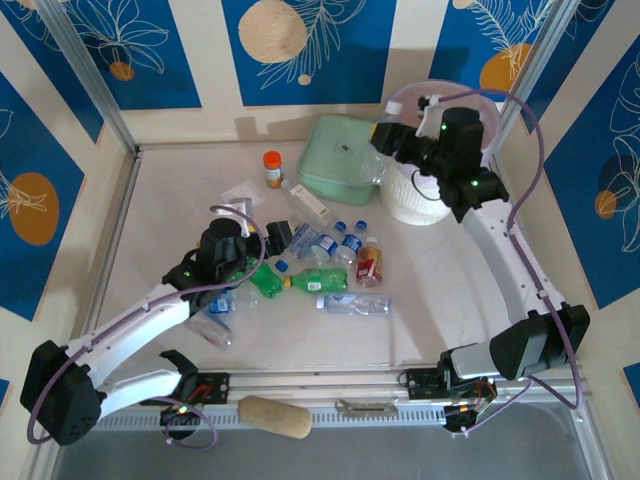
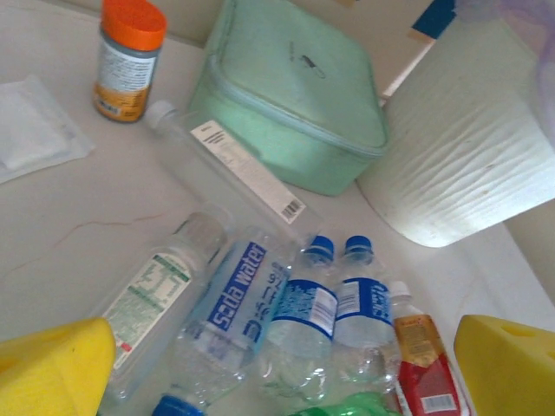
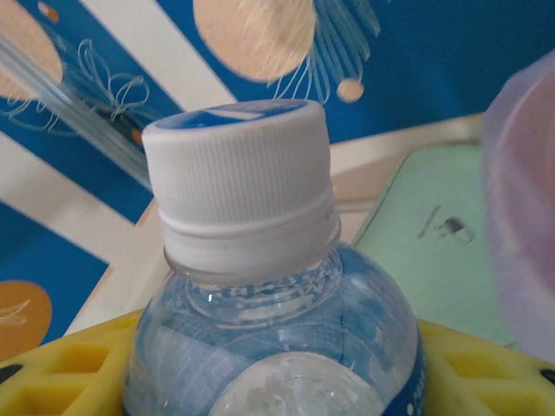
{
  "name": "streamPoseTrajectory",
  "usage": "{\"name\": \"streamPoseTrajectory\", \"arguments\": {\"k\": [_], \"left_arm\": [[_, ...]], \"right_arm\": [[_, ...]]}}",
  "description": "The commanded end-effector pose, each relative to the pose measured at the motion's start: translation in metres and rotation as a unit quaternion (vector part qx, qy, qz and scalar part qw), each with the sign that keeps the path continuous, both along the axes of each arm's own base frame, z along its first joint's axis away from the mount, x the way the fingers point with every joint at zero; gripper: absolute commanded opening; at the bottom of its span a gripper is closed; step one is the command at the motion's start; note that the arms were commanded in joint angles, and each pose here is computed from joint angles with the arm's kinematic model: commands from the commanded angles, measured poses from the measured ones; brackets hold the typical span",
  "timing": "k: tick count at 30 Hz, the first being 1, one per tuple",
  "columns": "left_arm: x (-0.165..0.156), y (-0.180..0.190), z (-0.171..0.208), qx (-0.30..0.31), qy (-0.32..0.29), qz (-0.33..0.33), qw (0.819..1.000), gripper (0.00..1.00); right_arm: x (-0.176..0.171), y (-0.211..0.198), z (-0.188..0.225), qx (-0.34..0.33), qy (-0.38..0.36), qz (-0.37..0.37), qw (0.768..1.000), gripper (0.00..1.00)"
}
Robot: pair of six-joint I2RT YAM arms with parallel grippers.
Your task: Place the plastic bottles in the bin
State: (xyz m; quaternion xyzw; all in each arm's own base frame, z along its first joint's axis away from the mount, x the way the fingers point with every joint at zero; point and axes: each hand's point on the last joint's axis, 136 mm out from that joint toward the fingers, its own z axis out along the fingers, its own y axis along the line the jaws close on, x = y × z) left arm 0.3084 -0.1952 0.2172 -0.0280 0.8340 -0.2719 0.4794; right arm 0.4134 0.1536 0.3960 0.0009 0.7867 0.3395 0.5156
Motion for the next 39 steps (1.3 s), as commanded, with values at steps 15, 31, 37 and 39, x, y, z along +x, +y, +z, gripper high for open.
{"name": "streamPoseTrajectory", "arguments": {"k": [15, 31, 37, 39], "left_arm": [[-0.005, 0.027, -0.016, 0.023, 0.021, 0.035, 0.999, 1.0], [-0.007, 0.033, -0.016, 0.026, 0.019, 0.04, 0.999, 1.0], [-0.007, 0.034, -0.016, 0.026, 0.019, 0.042, 0.999, 1.0], [-0.007, 0.034, -0.017, 0.025, 0.019, 0.042, 0.999, 1.0]], "right_arm": [[0.077, -0.128, 0.047, -0.052, -0.056, -0.207, 0.975, 0.5], [0.127, -0.14, -0.023, -0.061, 0.034, -0.214, 0.974, 0.52], [0.13, -0.137, -0.028, -0.062, 0.046, -0.207, 0.975, 0.61], [0.129, -0.137, -0.026, -0.063, 0.046, -0.209, 0.975, 0.72]]}}
